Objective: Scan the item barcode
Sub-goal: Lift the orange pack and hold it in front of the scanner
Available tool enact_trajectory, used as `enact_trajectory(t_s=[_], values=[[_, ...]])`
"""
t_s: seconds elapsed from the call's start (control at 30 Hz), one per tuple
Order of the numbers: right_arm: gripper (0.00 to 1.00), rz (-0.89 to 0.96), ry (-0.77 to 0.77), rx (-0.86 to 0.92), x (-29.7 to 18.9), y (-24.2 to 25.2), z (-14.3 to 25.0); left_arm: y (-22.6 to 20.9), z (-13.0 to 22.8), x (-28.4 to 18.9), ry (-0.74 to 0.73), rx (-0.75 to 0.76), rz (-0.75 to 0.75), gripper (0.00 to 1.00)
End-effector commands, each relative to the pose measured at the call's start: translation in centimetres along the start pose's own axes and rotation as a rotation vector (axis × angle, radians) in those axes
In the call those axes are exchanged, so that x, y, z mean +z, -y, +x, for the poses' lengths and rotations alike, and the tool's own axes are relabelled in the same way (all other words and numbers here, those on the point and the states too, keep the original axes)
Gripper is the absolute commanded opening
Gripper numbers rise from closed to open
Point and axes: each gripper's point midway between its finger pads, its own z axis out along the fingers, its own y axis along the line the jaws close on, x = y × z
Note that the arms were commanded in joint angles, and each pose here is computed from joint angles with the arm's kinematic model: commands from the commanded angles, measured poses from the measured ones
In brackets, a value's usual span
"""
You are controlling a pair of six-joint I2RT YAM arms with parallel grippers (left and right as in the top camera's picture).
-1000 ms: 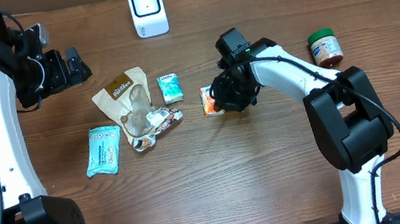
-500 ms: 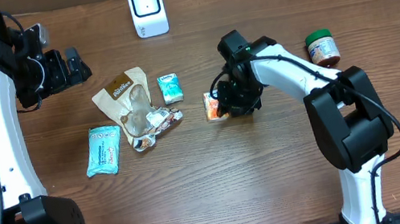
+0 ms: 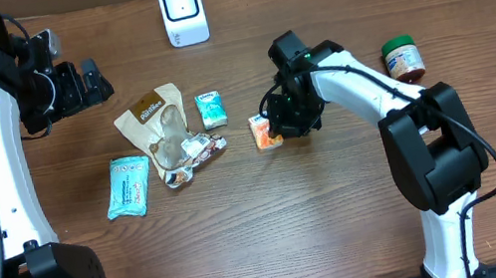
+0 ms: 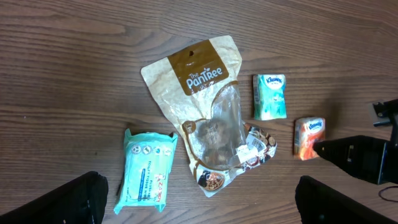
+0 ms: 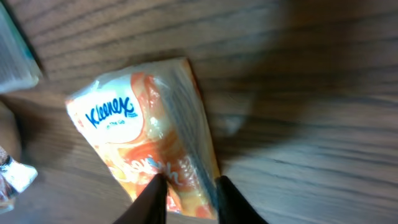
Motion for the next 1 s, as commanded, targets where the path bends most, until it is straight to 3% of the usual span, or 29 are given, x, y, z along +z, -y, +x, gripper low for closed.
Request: enact_trajectory(t_s=[0.0, 0.07, 0.2, 0.33, 0.5, 0.7, 0.8, 0.97], values=[[0.13, 0.008, -0.002, 0.008, 0.3, 0.2, 0.9, 0.6, 0.0, -0.9, 0.025, 0.037, 0.003, 1.0], [0.04, 0.01, -0.006, 0.009, 0.4, 0.3, 1.0, 0.6, 0.0, -0.9, 0.025, 0.037, 0.003, 1.0], [0.04, -0.009, -0.007, 0.003, 0.1, -0.1, 0.9, 0.6, -0.1, -0.9, 0.025, 0.037, 0.003, 1.0], [0.04, -0.165, -0.021, -0.123, -2.2, -3.3, 1.1, 0.6, 0.0, -0.9, 0.025, 0.037, 0.003, 0.99], [0.04, -0.622, -0.004, -0.386, -10.9, -10.1, 2.9, 0.6, 0.0, -0.9, 0.025, 0.037, 0.003, 1.0], [0.04, -1.108, 0.014, -0.535, -22.2, -12.1, 4.1, 0.6, 0.0, -0.9, 0.025, 0.037, 0.003, 0.99], [0.04, -1.234, -0.028, -0.546, -24.5, -11.5, 4.7, 0.6, 0.0, -0.9, 0.025, 0.037, 0.003, 1.0], [0.04, -1.225, -0.117, -0.374, -25.0, -10.7, 4.0, 0.6, -0.1, -0.9, 0.025, 0.037, 0.003, 0.99]])
